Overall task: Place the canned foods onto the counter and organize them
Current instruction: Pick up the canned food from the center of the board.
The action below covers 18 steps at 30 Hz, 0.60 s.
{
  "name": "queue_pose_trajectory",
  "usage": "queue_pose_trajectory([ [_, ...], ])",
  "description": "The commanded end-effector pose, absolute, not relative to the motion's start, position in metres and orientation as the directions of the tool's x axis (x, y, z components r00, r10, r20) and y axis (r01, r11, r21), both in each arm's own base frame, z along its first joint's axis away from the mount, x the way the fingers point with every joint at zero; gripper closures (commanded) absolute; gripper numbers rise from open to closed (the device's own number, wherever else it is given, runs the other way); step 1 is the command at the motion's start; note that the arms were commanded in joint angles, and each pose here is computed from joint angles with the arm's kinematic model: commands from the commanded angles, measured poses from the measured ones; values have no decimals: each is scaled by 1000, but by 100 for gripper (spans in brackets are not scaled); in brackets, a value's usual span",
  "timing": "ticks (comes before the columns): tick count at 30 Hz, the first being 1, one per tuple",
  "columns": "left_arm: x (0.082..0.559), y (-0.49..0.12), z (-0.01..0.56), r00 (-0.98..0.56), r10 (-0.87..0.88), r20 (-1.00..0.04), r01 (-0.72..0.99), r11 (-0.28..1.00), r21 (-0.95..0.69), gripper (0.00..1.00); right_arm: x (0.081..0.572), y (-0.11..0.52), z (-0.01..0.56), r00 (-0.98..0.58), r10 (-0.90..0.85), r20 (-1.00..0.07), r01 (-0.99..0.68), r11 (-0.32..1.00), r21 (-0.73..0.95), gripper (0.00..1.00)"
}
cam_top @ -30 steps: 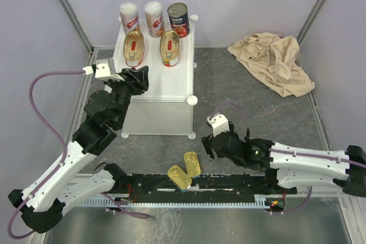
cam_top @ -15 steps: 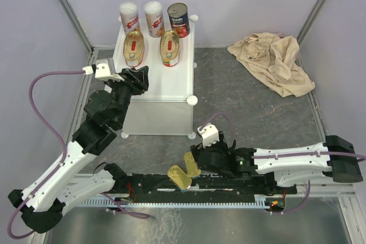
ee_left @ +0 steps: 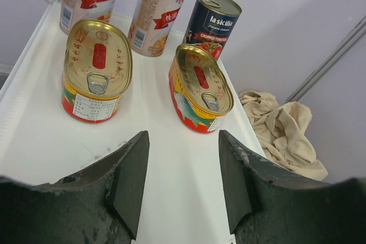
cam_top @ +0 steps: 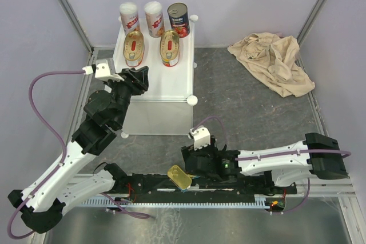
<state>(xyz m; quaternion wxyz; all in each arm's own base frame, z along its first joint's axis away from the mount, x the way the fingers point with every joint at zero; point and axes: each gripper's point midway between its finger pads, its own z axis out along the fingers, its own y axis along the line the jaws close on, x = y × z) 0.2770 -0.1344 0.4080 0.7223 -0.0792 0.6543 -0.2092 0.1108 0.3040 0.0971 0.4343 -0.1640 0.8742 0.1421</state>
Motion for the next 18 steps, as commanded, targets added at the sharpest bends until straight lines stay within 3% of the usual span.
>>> queue_pose_trajectory([
  [1,270,-125,437,114,-441,-890,203,887,-414,42,111,324,108,-578,-64,-813,-371,909,192,9],
  [18,275,-129,430,95,-420,-902,195,897,-397,42,104,326,82,-613,-111,-782,-385,907,172,9],
])
